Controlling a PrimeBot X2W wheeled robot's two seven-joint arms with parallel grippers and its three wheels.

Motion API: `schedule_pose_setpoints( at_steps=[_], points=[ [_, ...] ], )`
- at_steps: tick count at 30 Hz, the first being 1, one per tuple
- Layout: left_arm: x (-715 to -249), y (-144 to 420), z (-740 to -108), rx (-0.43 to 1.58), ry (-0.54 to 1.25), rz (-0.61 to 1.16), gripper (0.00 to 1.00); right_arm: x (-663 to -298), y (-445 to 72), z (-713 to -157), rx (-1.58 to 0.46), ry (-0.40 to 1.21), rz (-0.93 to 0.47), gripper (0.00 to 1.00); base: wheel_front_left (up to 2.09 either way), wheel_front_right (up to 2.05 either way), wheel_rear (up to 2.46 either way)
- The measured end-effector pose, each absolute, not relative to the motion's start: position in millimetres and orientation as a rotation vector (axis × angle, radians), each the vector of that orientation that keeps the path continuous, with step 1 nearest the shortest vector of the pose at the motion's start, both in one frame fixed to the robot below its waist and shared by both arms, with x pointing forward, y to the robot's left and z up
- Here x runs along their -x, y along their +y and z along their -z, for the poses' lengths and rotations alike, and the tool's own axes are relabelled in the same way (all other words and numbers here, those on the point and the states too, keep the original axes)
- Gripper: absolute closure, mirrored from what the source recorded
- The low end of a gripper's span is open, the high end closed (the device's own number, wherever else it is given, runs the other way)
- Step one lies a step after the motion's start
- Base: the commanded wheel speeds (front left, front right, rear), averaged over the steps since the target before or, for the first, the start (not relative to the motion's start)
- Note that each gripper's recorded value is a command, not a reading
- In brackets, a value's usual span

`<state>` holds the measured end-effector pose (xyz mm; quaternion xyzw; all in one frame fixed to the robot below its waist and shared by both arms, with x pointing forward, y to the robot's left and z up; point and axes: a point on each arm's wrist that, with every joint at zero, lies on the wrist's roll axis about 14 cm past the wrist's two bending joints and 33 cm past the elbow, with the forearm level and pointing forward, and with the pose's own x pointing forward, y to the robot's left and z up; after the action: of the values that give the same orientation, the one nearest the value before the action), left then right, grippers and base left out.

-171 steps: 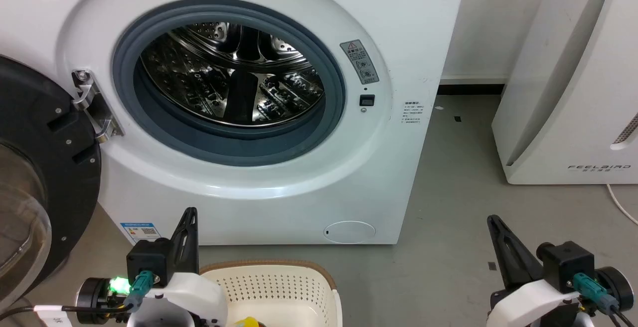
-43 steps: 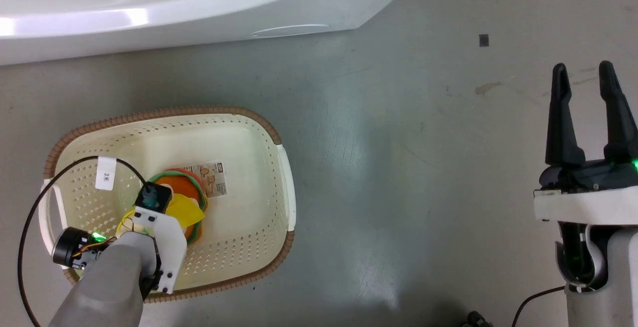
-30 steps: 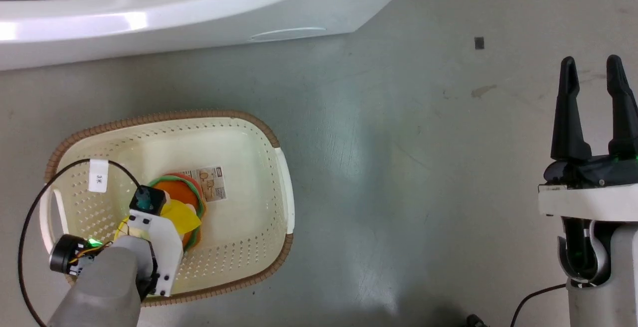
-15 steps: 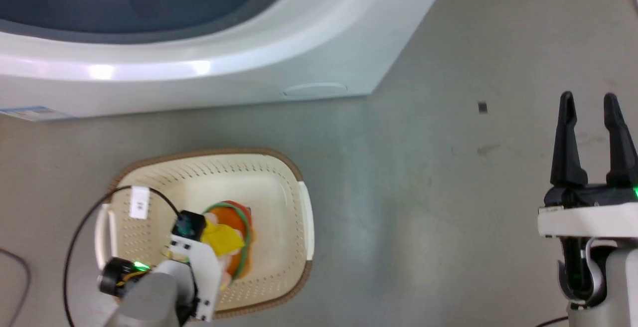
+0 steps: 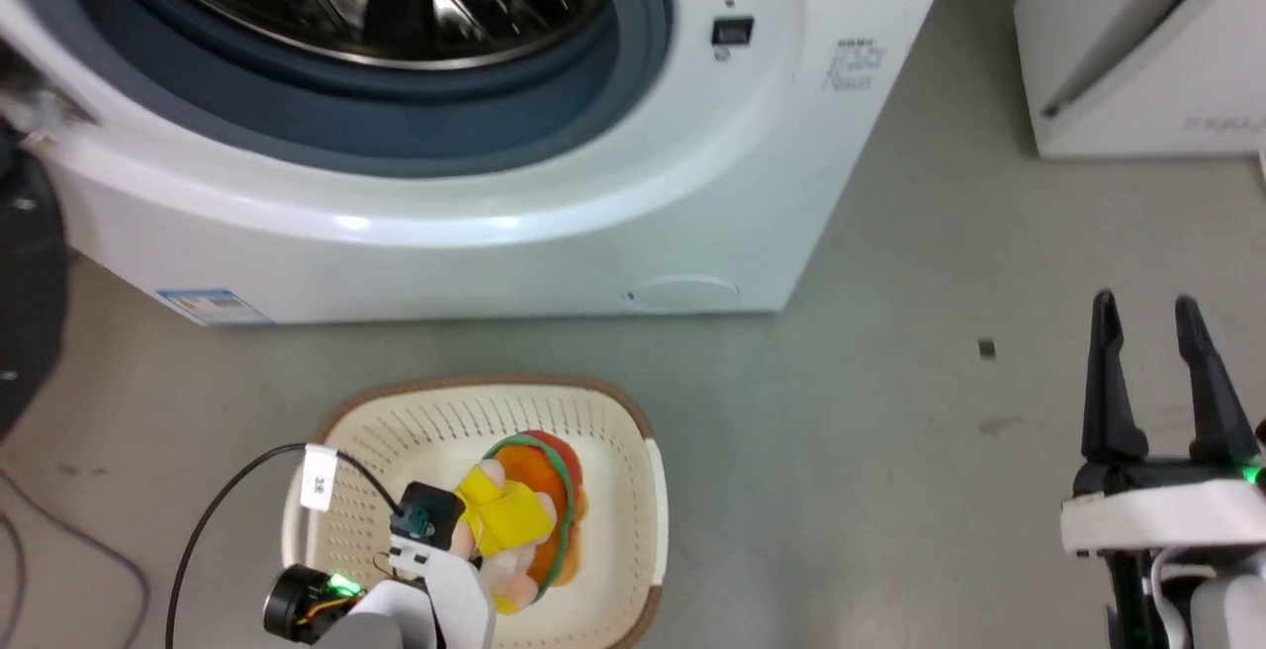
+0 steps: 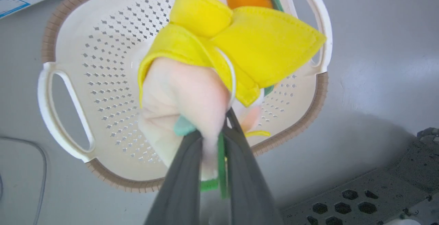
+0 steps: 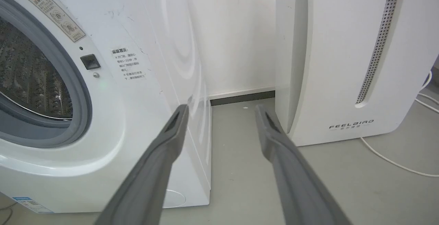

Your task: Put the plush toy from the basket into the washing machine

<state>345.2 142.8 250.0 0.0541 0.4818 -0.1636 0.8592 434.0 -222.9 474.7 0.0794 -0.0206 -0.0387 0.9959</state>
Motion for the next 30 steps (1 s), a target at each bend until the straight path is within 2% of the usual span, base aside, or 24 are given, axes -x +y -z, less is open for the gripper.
schedule_pose_setpoints(
  at_steps=[19,30],
  points=[
    [-384,161,-349,-0.011,0.559,0.232,1.0,-404,-206,-508,-0.172,-0.109,0.025,0.0,0.0,0.0,0.0],
    [-448,179,-440,0.018,0.215,0.104,1.0,-401,-211,-508,-0.169,-0.108,0.038,0.0,0.0,0.0,0.0]
  ],
)
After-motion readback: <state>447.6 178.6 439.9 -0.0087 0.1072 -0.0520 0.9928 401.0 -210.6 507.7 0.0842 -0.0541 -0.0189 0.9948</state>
